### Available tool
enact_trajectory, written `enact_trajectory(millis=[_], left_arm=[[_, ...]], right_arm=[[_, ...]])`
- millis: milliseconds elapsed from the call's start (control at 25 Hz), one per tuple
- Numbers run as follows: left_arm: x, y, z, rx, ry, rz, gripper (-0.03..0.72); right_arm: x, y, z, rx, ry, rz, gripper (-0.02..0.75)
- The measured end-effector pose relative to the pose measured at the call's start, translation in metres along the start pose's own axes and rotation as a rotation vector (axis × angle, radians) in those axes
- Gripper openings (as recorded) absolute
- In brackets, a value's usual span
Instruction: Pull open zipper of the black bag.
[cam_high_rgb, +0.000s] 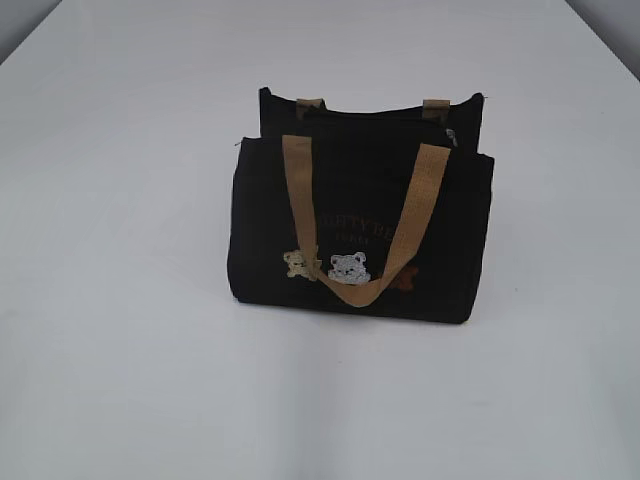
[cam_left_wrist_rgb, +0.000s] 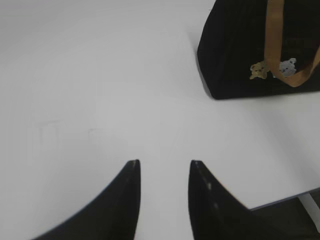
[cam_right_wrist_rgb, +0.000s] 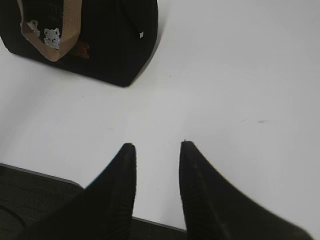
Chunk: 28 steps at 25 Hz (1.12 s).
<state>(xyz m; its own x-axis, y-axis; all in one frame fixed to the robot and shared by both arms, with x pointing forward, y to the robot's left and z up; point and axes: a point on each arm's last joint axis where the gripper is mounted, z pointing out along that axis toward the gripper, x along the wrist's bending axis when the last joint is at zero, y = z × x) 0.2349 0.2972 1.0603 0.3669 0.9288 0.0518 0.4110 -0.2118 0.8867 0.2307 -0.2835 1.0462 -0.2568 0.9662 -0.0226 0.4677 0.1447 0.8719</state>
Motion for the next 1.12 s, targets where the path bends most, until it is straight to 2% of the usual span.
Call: enact_trajectory(millis=[160, 760, 840, 1040, 1120], left_arm=[[-0.0013, -0.0030, -0.0052, -0.037, -0.005, 0.008, 0.249], [-0.0016, -0.0035, -0.0056, -0.040, -0.004, 0.011, 0.235], [-0.0019, -0.0034, -0.0055, -0.039, 0.022, -0.002, 0.235], [-0.0034, -0.0028, -0.0046, -0.030, 0.178, -0.079, 0.235], [-0.0036, -0.0028, -0.0044, -0.029, 0.198, -0.089, 0.235]], right_arm=[[0.0000, 0.0000, 0.0000, 0.000, 0.000, 0.000, 0.241], [0.0006, 0.0002, 0.0000, -0.002, 0.007, 0.003, 0.241], [0.0006, 0.0002, 0.0000, -0.003, 0.007, 0.004, 0.241], [0.0010, 0.0007, 0.0003, -0.005, -0.005, 0.015, 0.241], [0.0012, 0.0010, 0.0005, -0.006, -0.018, 0.024, 0.241]])
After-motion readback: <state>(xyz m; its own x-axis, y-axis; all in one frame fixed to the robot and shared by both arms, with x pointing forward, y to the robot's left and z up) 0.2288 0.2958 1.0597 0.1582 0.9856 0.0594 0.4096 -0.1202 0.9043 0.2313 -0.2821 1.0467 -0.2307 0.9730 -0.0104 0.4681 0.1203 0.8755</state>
